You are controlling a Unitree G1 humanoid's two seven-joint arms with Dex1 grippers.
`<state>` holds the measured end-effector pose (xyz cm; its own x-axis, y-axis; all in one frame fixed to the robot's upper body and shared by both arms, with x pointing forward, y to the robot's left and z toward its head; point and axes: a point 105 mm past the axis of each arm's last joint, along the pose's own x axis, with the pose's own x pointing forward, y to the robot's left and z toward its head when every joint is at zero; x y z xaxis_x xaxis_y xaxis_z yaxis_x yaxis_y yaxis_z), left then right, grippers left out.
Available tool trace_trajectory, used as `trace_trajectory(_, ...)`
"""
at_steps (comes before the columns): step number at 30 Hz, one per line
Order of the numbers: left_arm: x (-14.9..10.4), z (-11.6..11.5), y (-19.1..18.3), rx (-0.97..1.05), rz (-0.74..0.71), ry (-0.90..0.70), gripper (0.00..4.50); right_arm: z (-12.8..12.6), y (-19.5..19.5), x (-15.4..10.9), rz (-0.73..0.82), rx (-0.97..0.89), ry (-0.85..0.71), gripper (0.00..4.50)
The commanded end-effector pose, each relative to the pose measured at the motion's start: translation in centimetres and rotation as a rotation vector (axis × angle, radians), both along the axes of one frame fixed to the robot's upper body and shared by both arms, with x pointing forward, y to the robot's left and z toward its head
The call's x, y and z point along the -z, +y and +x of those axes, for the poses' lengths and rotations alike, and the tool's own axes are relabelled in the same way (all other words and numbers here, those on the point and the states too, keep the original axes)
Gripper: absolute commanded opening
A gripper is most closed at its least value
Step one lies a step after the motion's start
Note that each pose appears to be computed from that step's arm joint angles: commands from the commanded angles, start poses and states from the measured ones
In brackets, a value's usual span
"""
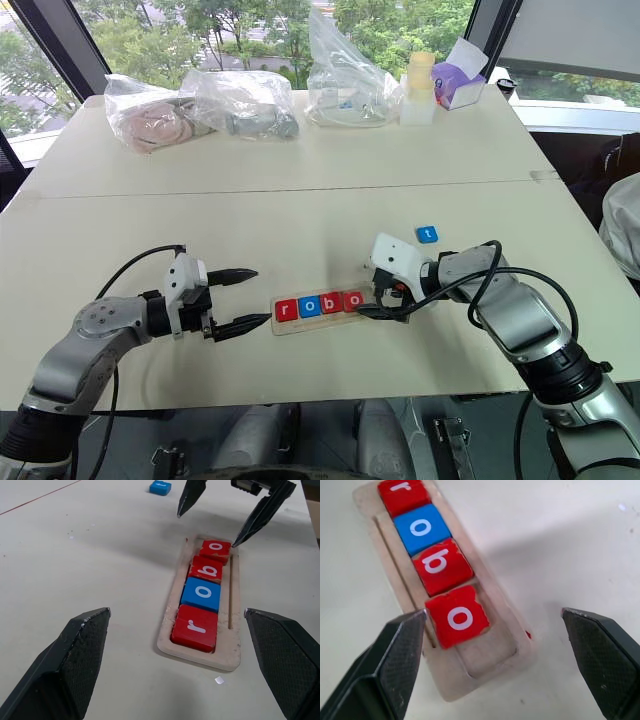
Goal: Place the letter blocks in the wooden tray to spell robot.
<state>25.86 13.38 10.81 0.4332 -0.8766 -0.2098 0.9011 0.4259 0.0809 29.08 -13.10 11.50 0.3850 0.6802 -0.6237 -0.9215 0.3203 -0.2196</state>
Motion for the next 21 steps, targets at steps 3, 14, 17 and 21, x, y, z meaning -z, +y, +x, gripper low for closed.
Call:
trace_trajectory(3,-1.1,-0.1,-0.4,0.021,-0.02,-0.047,4.5,0.4,-0.1,-0.3,-0.013,-0.008,-0.035,4.43)
trace_trajectory(14,-0.8,0.0,-0.2,0.014,-0.021,-0.045,4.5,1.1,0.4,-0.8,0.002,-0.011,-0.067,4.43)
trace_trajectory(17,-0.3,-0.1,0.0,0.013,-0.022,-0.042,4.5,-0.1,0.3,-1.1,0.001,-0.05,-0.037,4.43)
trace_trajectory(21,-0.2,-0.2,0.0,0.019,-0.025,-0.043,4.5,-0.7,0.1,-0.6,-0.017,-0.06,-0.017,4.43)
